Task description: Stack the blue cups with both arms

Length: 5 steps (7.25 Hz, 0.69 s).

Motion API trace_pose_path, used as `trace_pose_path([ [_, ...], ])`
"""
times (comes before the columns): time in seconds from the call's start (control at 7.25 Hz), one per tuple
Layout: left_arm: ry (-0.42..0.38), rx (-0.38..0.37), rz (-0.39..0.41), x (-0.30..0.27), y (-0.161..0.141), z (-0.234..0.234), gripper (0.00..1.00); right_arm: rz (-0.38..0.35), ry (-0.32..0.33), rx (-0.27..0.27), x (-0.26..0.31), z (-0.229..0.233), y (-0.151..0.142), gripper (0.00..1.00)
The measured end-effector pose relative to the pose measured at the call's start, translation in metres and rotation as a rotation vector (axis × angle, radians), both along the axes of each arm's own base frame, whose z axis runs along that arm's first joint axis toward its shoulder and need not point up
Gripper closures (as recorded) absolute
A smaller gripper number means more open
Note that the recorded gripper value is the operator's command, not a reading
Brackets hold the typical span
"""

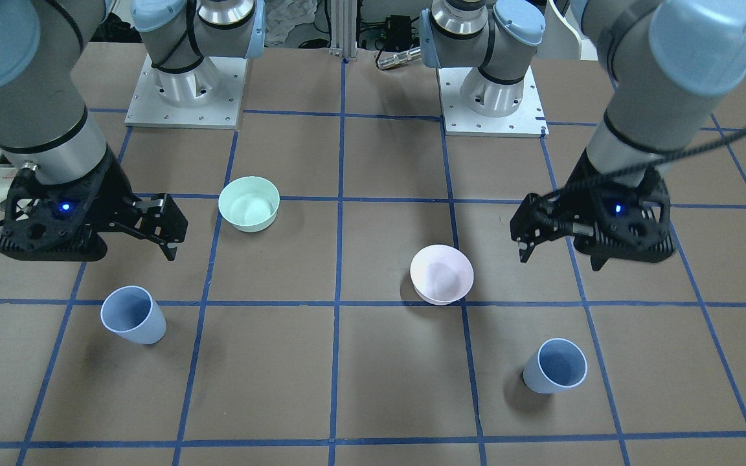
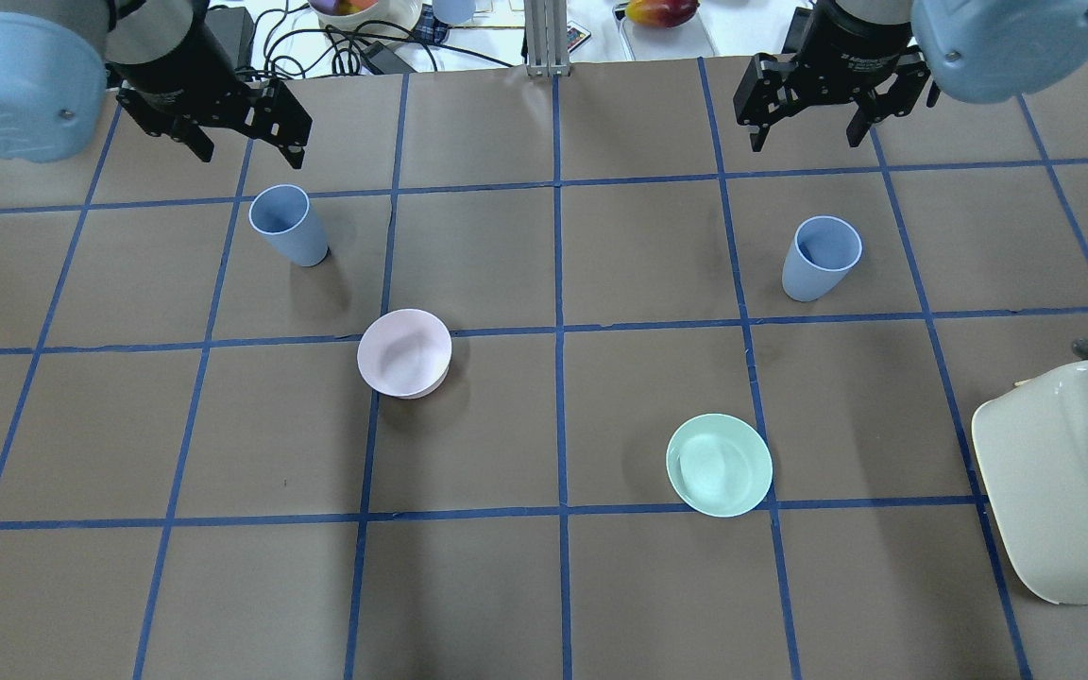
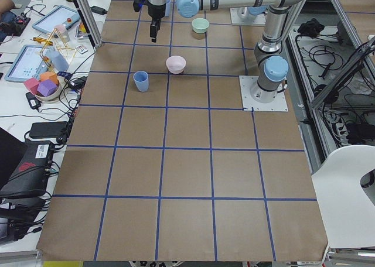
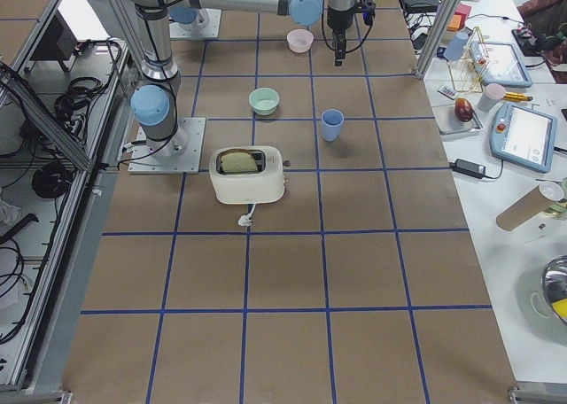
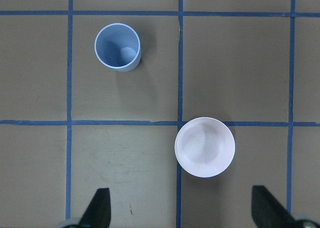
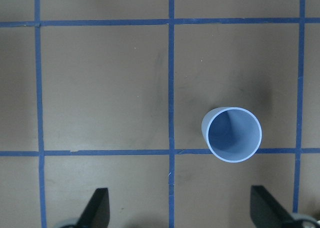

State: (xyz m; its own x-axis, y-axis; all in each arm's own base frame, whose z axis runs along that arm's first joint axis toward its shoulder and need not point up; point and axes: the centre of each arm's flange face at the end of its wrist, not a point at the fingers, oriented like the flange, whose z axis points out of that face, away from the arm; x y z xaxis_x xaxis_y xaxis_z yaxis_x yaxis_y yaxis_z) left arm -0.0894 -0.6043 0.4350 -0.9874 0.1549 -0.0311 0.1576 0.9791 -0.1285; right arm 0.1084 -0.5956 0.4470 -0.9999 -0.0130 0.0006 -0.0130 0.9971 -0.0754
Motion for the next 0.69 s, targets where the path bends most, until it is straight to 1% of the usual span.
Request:
trace_pose_path([
  [0.28, -0.008, 0.034, -0.025, 0.006, -0.053, -0.068, 0.00, 0.004, -0.003, 0.026, -0.074, -0.037, -0.029, 0.01],
  [0.41, -0.011, 0.062, -0.022, 0.009, -0.071, -0.098, 0.00, 0.016, -0.004, 0.036, -0.098, -0.058, -0.040, 0.02],
  [0.55, -0.021, 0.098, -0.016, 0.013, -0.083, -0.126, 0.06, 0.019, -0.005, 0.042, -0.112, -0.079, -0.050, 0.03],
  [0.69, -0.034, 0.131, -0.010, 0.017, -0.088, -0.148, 0.44, 0.017, -0.009, 0.053, -0.120, -0.100, -0.053, 0.02],
])
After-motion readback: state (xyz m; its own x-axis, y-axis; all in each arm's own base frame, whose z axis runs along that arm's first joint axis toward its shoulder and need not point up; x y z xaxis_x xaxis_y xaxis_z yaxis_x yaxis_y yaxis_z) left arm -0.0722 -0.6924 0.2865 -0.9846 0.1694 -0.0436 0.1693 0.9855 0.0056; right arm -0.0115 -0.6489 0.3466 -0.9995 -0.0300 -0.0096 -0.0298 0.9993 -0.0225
